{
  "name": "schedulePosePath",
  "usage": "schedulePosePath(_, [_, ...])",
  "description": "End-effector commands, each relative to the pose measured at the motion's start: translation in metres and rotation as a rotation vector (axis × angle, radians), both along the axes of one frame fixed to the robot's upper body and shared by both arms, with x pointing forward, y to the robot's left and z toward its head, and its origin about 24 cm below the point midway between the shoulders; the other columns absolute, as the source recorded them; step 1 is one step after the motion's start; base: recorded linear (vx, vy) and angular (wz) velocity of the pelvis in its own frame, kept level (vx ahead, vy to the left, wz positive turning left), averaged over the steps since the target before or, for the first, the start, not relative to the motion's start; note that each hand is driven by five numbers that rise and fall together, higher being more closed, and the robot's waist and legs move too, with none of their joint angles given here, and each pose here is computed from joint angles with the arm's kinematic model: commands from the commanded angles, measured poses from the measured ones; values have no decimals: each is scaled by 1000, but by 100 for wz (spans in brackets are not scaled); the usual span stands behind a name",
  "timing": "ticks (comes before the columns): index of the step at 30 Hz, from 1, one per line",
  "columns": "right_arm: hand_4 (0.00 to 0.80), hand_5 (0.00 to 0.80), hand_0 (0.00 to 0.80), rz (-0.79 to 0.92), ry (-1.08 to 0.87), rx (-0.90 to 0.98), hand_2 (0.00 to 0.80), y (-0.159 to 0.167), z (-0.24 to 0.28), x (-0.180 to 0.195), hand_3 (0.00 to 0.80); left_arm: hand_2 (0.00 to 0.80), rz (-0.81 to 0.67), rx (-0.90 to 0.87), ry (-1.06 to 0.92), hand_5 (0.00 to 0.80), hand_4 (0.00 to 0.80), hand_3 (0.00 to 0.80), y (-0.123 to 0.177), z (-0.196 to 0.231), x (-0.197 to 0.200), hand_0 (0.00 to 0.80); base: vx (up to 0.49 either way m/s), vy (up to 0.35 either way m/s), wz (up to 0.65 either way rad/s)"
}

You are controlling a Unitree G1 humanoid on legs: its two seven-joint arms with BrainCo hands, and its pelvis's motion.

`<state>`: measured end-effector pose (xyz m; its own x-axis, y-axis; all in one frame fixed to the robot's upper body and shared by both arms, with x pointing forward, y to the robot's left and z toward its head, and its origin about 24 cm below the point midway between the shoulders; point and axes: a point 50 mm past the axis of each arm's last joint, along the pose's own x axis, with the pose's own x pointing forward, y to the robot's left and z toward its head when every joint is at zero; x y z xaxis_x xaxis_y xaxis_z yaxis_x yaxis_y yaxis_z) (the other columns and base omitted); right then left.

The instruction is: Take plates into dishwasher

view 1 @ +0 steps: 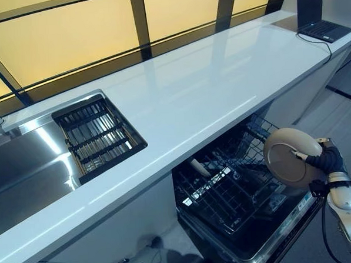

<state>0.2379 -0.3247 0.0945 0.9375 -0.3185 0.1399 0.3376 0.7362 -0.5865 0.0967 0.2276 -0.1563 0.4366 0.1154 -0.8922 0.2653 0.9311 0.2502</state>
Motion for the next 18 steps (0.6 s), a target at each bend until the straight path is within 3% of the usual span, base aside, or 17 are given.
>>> schedulePosePath(1, [800, 800, 800, -25, -183, -87, 800, 7, 38, 26, 800, 0, -42, 10, -55, 0, 0, 0, 0, 6, 21, 0, 9, 65, -1])
schedulePosePath(11, [800, 800, 800, -161, -276, -356, 800, 20, 51, 45, 800, 0, -88, -2, -115, 0, 0, 0, -8, 12, 45, 0, -8, 47, -1])
schedulePosePath(18, [800, 800, 800, -231, -385, -370, 800, 37, 55, 53, 800, 0, -109, -7, -164, 0, 0, 0, -14, 18, 62, 0, -17, 1, 0])
